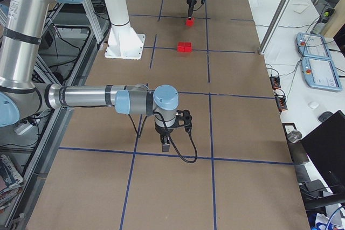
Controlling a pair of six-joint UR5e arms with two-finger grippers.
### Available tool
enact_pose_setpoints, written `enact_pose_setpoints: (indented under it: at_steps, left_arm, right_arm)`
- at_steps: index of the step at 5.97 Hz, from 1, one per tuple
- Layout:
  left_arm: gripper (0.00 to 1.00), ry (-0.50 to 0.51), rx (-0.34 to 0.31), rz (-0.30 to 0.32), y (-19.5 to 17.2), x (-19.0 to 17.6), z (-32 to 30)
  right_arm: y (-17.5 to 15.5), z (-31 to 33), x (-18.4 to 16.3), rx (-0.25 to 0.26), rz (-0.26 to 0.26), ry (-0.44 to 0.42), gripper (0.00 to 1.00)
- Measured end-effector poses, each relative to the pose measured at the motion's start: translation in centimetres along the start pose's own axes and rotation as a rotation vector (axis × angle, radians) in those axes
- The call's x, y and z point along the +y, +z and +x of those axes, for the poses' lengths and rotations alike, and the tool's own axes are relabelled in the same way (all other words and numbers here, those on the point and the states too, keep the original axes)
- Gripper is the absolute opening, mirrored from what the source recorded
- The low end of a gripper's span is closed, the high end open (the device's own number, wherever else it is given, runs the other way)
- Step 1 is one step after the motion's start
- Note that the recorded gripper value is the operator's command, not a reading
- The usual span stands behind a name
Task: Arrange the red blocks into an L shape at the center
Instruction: 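Move the left gripper over the last red cube and lower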
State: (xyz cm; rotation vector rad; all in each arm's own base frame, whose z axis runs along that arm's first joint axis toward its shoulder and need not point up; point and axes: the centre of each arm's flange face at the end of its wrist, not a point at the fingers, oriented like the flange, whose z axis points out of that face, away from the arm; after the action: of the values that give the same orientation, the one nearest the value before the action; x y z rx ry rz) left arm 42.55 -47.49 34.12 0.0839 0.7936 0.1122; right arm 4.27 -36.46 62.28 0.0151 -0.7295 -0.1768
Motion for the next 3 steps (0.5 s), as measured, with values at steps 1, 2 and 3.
enact_pose_setpoints:
  at_steps: [1, 2, 3]
  left_arm:
    - [1.0, 0.015, 0.0, 0.007, 0.8, -0.2, -0.1]
    - [1.0, 0.029, 0.003, 0.011, 1.5, -0.4, -0.3]
    - [1.0, 0.033, 0.001, 0.009, 1.9, -0.5, -0.6]
  right_arm:
    - [0.0, 0.0, 0.0, 0.0, 0.001, 0.0, 1.0]
    - [-0.1, 0.0, 0.0, 0.0, 0.002, 0.0, 1.0]
    - [-0.1, 0.0, -0.1, 0.0, 0.003, 0.0, 1.0]
